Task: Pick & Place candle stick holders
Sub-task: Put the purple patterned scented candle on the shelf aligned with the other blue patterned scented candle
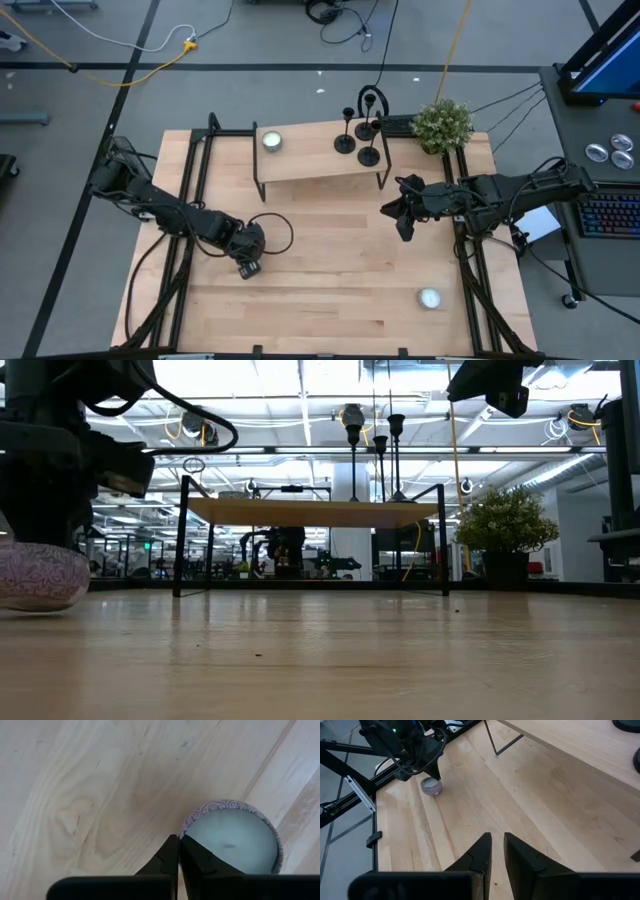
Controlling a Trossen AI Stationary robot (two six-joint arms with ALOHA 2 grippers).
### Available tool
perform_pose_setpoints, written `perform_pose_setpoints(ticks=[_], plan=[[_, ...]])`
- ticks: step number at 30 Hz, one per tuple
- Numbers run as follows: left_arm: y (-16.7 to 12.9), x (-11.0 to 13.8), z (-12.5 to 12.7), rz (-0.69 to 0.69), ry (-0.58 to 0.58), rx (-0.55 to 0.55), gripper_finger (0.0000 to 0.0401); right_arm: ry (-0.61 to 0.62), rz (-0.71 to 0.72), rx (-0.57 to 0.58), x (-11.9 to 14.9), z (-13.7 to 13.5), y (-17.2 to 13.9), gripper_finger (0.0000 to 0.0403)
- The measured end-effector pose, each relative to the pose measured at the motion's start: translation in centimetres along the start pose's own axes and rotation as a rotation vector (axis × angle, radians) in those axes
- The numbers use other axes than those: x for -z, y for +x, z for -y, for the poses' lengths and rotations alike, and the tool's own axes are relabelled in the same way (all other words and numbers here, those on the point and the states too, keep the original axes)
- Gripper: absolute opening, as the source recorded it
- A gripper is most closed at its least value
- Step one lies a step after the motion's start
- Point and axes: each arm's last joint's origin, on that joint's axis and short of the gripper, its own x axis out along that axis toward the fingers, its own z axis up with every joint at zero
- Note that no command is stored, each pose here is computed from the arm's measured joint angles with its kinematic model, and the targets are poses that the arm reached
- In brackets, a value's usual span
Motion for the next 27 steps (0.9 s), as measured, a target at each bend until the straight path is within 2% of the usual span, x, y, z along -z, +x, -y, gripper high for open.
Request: perform_pose_setpoints(ticks=[9,16,23,27], plan=[[-0.3,-0.1,0.1,0.017,-0.055,0.021,0.0004,0.0,0.0,0.0,0.0,0.0,0.0,0.0045],[-2.1,-0.6,-0.3,0.092,-0.125,0.098,0.0003,-0.001,0.0,0.001,0.0,0.0,0.0,0.0045],[-7.0,-3.2,0.2,0.31,-0.173,0.157,0.0001,-0.018,0.003,-0.002,0.0,0.0,0.0,0.0045],[-10.8,-5.5,0.3,0.407,-0.154,0.09,0.0001,-0.022,0.003,-0.002,0.0,0.0,0.0,0.0045]])
